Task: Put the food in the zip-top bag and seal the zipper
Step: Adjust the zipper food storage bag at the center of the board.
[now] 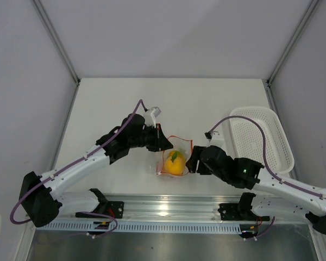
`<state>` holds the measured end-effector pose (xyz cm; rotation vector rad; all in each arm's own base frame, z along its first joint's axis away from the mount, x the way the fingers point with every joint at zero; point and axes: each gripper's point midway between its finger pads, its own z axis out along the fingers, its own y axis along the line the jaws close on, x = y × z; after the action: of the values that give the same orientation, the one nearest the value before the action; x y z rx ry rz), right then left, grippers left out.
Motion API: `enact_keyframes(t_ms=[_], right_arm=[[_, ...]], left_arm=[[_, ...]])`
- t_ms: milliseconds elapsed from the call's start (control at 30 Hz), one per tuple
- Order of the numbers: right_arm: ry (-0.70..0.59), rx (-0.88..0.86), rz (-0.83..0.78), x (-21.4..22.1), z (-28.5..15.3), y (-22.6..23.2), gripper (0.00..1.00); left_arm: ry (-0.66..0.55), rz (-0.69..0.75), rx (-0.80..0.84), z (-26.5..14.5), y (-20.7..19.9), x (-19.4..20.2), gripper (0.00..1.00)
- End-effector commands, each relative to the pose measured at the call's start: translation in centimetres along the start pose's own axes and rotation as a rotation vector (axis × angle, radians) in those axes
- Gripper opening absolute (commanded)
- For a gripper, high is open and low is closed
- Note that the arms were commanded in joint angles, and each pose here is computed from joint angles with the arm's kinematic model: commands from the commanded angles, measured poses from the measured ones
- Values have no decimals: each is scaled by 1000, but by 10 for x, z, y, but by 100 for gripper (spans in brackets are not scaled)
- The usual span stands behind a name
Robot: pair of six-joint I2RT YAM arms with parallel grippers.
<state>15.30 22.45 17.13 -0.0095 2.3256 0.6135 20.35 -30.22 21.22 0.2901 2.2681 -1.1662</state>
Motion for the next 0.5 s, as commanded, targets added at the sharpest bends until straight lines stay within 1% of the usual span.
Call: enact_keyframes(t_ms=[0,167,267,300,367,400,467], right_arm=[[-12,-48,53,-3,6,15,67],[14,-20,42,6,15,13,63],[16,-22,44,9,19,12,59],[21,-23,42,10,19,12,54],[25,-40,46,11,20,15,46],[27,-43,48,12,21,15,39],[35,-70,54,13,22,21,32]], left_arm=[[-25,14,20,-6,-6,-4,1],[-28,16,15,-8,-5,-4,1],[-27,13,16,-8,-5,-3,1],[-26,11,15,-8,-4,-2,0],[-23,11,13,-8,-3,-1,1],[-24,13,14,-9,-4,-1,1],[-25,13,13,-9,-4,-2,1]])
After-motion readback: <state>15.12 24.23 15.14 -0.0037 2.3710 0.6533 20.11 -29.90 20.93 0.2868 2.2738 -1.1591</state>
